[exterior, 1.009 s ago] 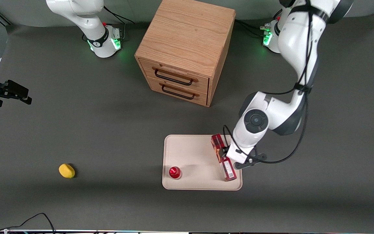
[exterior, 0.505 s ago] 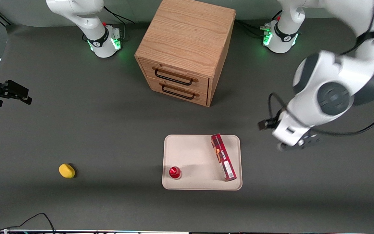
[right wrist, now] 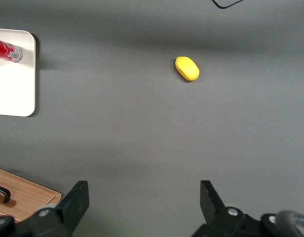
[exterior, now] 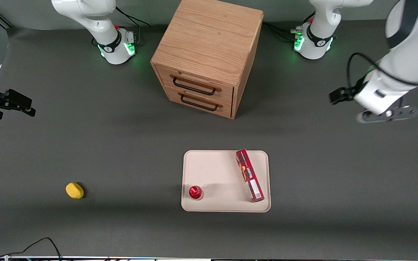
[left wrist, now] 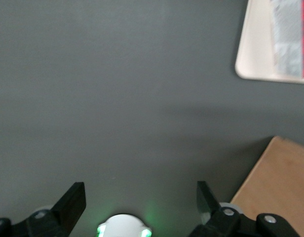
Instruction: Place red cookie box on tray
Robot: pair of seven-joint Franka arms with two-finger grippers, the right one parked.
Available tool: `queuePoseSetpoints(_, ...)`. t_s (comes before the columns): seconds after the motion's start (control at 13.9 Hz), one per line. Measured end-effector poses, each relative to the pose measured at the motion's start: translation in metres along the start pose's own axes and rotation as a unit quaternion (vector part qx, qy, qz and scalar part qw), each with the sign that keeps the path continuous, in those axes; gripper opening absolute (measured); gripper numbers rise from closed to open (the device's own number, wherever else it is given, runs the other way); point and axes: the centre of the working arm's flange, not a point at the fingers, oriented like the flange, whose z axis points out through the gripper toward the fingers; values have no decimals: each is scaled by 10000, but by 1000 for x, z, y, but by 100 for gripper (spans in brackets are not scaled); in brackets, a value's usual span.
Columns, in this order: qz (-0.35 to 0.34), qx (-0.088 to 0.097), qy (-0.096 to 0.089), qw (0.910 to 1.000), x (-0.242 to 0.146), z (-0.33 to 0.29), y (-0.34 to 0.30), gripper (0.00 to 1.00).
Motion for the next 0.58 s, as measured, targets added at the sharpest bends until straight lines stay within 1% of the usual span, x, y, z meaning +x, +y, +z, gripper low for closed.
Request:
queuePoseSetpoints(0.14,212,-63,67,9997,-19,5,-58,100)
queuePoseSetpoints(0.29,386,-134,139,9991,-30,4,-95,100)
queuePoseSetpoints(0.43,464,-167,211,9986,-27,1,-109,100)
queuePoseSetpoints(0.58,523,-173,259,9981,-19,-6,-106,100)
